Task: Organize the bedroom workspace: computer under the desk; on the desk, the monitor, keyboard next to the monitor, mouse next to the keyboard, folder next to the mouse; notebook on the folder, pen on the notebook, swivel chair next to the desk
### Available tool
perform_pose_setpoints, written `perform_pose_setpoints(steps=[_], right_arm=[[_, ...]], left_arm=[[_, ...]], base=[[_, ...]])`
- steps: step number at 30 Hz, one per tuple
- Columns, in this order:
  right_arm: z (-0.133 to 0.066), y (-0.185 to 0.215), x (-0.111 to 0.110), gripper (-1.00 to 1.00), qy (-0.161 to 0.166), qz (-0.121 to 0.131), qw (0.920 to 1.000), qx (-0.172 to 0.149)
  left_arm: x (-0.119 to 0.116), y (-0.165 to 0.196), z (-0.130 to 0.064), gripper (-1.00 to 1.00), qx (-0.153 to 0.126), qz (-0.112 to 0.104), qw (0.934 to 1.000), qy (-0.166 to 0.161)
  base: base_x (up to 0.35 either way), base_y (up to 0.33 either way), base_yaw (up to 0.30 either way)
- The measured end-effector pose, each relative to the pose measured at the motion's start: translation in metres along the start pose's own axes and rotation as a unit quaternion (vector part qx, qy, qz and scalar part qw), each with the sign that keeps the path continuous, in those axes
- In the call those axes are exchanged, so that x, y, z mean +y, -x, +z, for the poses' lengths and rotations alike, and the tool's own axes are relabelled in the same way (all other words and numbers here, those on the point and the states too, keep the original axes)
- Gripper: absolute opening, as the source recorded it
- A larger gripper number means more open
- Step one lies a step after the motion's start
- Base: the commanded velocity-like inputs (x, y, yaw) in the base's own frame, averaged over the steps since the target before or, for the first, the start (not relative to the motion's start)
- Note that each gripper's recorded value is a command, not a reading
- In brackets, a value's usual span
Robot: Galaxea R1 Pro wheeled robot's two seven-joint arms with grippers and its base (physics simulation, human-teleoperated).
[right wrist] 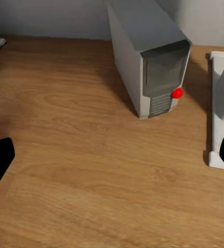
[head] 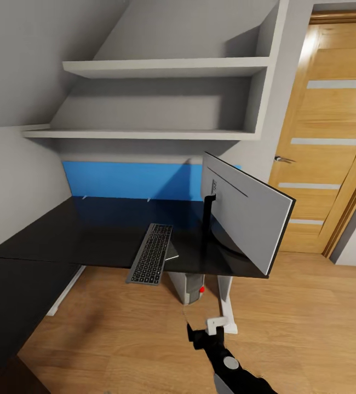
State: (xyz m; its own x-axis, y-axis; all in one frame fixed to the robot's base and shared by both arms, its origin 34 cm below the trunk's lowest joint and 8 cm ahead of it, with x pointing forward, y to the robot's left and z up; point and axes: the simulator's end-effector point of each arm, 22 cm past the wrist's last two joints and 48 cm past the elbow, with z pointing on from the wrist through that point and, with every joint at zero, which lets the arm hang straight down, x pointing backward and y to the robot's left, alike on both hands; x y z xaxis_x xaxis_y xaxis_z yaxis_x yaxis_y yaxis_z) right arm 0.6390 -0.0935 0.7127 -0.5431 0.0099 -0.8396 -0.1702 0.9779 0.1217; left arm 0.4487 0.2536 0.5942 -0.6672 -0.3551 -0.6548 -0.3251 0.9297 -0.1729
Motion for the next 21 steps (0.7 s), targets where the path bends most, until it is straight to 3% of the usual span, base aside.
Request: perform_pose_setpoints(steps=[10, 21], right_arm=[[-0.011, -0.065, -0.040, 1.00, -0.048, -0.018, 0.9975, 0.049], [-0.026, -0.103, -0.075, 1.00, -0.080, -0.030, 0.9929, 0.083]], left_arm=[[-0.016, 0.049, 0.005, 1.00, -0.038, -0.006, 0.9991, -0.016], [-0.041, 0.090, 0.005, 1.00, -0.002, -0.020, 0.9989, -0.043]], base=[[0.000, 0.000, 0.000], [0.000, 0.000, -0.003]])
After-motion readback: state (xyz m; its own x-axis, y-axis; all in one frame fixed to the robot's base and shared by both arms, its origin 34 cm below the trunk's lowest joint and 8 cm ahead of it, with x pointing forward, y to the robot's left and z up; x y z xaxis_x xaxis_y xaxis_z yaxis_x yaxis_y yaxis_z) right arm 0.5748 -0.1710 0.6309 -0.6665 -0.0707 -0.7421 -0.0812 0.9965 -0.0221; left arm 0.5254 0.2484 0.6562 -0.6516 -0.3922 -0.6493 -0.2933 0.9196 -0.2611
